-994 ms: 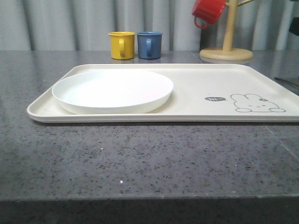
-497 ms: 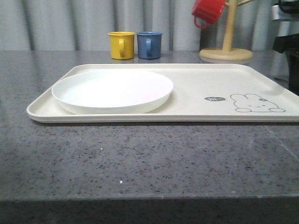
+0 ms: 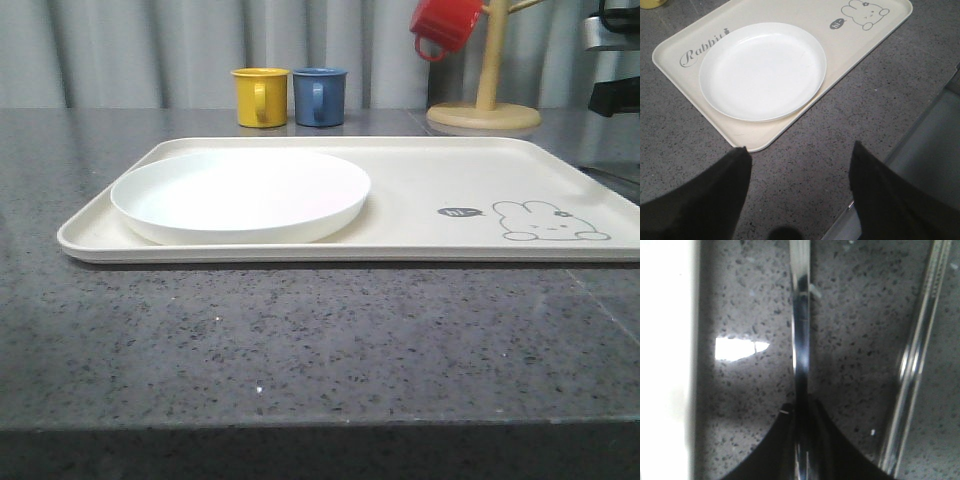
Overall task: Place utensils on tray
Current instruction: 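Grasp the metal fork beside the tray with the right gripper, then carry the fork onto the tray beside the plate and release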
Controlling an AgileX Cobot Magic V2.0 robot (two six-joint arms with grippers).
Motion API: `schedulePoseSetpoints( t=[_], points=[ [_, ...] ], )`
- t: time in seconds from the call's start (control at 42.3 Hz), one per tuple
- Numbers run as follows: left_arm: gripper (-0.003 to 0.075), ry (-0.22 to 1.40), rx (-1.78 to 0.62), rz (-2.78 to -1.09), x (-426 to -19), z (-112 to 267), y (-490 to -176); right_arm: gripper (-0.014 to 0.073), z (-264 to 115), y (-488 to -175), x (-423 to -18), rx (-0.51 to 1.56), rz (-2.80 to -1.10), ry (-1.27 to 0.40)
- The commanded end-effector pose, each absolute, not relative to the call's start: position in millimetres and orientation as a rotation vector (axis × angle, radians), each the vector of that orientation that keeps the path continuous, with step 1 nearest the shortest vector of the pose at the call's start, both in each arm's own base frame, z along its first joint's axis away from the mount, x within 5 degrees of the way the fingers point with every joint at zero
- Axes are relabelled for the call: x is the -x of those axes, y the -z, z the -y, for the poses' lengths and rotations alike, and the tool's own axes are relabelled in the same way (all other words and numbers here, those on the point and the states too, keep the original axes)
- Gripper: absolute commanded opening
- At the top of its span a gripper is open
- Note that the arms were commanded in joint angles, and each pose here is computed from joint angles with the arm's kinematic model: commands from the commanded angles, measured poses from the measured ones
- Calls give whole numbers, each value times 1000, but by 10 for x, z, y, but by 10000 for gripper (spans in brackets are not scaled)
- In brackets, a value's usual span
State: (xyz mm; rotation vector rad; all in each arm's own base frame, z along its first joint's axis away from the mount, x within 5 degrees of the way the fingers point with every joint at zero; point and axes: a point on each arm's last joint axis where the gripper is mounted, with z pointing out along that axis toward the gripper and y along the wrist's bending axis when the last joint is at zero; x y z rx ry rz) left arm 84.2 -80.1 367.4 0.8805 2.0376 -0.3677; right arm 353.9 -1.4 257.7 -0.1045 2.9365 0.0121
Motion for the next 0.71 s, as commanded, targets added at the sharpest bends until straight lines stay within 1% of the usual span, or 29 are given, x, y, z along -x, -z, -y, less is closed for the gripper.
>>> schedulePoseSetpoints(
  t=[0.0, 0.118, 0.284, 0.379, 0.449, 0.497, 0.544, 0.686],
  points=[
    [428, 408, -846, -1949, -848, 823, -3815, -64, -16, -2848, -3485, 119, -2909, -37],
    [428, 408, -846, -1949, -848, 823, -3815, -64, -154, -3074, -3465, 177, -2901, -52],
    [428, 408, -846, -1949, -848, 823, -3815, -64, -640, -3391, -3437, 374, -2835, -94],
    [428, 408, -846, -1949, -848, 823, -3815, -64, -958, -3477, -3411, 497, -2786, -116],
    [428, 408, -846, -1949, -848, 823, -3815, -64, -1152, -3475, -3402, 535, -2783, -133],
    [428, 408, -846, -1949, -848, 823, -3815, -64, -1269, -3453, -3404, 527, -2794, -147],
    [428, 408, -846, -1949, -848, 823, -3815, -64, -1351, -3413, -3415, 472, -2817, -161],
    [428, 408, -846, -1949, -848, 823, -3815, -64, -1429, -3285, -3505, 204, -2858, -203]
  ],
)
